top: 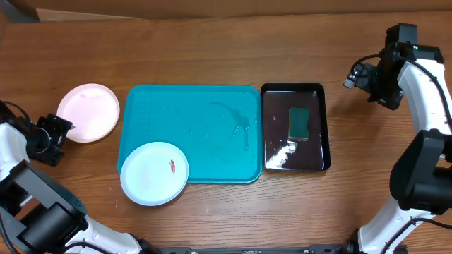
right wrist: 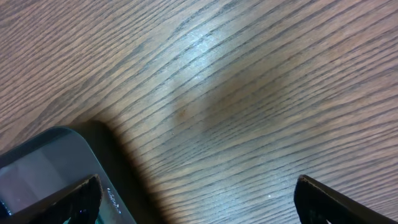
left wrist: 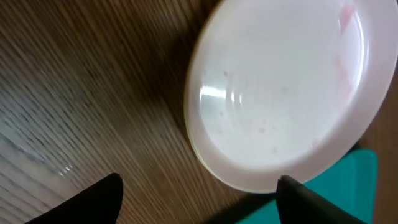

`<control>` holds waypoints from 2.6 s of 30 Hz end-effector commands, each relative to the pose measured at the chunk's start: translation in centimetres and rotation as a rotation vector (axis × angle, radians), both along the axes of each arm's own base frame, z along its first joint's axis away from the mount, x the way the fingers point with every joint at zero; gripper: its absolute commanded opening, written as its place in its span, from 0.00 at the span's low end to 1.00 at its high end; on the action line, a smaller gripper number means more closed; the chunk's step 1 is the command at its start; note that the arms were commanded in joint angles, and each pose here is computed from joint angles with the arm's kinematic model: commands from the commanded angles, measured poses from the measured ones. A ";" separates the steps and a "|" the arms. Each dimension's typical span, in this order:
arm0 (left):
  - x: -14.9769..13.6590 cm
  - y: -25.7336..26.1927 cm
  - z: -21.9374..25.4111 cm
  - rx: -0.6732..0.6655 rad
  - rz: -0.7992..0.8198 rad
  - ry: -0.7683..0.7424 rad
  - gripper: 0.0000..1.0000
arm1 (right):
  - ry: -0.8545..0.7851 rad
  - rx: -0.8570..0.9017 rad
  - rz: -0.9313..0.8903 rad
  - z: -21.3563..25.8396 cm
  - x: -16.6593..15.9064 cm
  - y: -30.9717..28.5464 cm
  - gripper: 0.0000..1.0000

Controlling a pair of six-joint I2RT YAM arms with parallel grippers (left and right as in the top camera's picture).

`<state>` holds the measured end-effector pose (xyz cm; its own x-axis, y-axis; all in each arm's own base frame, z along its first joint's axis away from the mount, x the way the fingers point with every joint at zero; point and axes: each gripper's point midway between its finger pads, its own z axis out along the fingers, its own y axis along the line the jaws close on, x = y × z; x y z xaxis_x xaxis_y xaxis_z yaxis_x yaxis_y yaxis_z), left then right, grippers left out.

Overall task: Clean dirty plates on tray and stack at the side
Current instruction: 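Move the left gripper down to the lower white plate's left rim, then grasp the lower white plate's rim with the left gripper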

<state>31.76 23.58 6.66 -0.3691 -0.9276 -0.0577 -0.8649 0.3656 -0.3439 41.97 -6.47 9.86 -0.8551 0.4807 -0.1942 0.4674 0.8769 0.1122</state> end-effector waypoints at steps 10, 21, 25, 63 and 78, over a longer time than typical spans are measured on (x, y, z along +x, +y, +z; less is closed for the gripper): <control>-4.6 -10.0 2.1 -0.236 -0.194 0.206 0.60 | -0.029 0.001 -0.005 0.9 0.3 -0.1 1.00; -10.6 -14.8 8.4 -0.088 -0.259 0.152 0.56 | -0.029 0.001 -0.005 0.9 0.3 -0.1 1.00; -13.1 -17.5 7.5 -0.067 -0.285 0.133 0.57 | -0.029 0.001 -0.005 0.9 0.3 -0.1 1.00; -17.1 -17.4 -3.8 -0.072 -0.148 0.368 0.26 | -0.029 0.001 -0.005 0.9 0.3 -0.1 1.00; -16.9 -17.3 -3.8 -0.067 -0.151 0.361 0.12 | -0.029 0.001 -0.005 0.9 0.3 -0.1 1.00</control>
<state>15.17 6.33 3.19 -0.4779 -0.8643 0.1568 -0.8783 0.4727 -0.0711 41.97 -6.47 9.86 -0.8551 0.4807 -0.1942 0.4674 0.8769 0.1122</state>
